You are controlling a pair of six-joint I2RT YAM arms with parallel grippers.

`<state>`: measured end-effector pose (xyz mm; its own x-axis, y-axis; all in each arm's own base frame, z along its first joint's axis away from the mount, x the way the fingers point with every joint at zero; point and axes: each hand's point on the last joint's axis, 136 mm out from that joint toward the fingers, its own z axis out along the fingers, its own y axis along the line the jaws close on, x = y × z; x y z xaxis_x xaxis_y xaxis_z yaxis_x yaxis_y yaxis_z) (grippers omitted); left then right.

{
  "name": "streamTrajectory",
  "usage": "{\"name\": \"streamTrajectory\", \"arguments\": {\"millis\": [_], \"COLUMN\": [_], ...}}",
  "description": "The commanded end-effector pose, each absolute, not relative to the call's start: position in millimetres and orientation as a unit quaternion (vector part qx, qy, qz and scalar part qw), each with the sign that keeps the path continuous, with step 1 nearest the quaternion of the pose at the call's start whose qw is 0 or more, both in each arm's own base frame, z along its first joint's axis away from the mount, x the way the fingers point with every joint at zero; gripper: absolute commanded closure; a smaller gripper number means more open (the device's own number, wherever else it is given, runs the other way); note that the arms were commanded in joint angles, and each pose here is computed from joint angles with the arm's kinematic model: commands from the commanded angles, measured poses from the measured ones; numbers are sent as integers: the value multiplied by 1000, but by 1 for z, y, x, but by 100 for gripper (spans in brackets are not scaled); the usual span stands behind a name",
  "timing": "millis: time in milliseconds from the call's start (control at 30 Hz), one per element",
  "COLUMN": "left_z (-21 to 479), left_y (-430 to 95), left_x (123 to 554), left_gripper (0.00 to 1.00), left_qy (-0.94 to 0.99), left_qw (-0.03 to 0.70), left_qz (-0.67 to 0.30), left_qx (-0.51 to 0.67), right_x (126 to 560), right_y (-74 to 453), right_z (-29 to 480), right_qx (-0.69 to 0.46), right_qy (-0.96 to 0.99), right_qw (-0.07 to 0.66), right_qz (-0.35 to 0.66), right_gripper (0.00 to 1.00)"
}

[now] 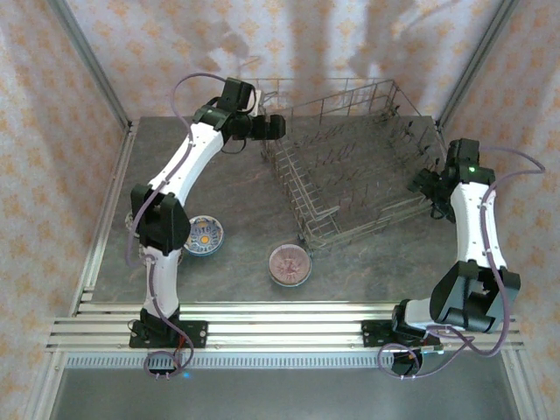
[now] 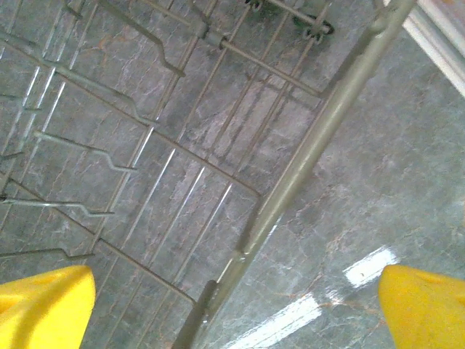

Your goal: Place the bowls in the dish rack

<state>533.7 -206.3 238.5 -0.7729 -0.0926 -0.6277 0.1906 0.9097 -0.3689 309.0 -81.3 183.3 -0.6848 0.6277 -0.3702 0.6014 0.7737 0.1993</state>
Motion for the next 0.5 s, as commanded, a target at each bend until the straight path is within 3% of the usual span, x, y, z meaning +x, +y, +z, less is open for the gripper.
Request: {"name": "streamTrajectory", "arguments": {"millis": [0,467], "left_z": [250,241], "left_y": [-204,-236], "left_x": [555,560], "left_gripper": [1,1], "left_qy": [901,874], "left_qw": [367,358], "left_qz": [-229,-324], "left_qx": [35,59], "right_x": [311,316], "right_y": [-75,-73], "right_z": [184,186], "right_qx": [338,331], "right_qy": [914,917], "right_qw": [219,218], "right_qz": [42,38], "right_gripper": [0,0]}}
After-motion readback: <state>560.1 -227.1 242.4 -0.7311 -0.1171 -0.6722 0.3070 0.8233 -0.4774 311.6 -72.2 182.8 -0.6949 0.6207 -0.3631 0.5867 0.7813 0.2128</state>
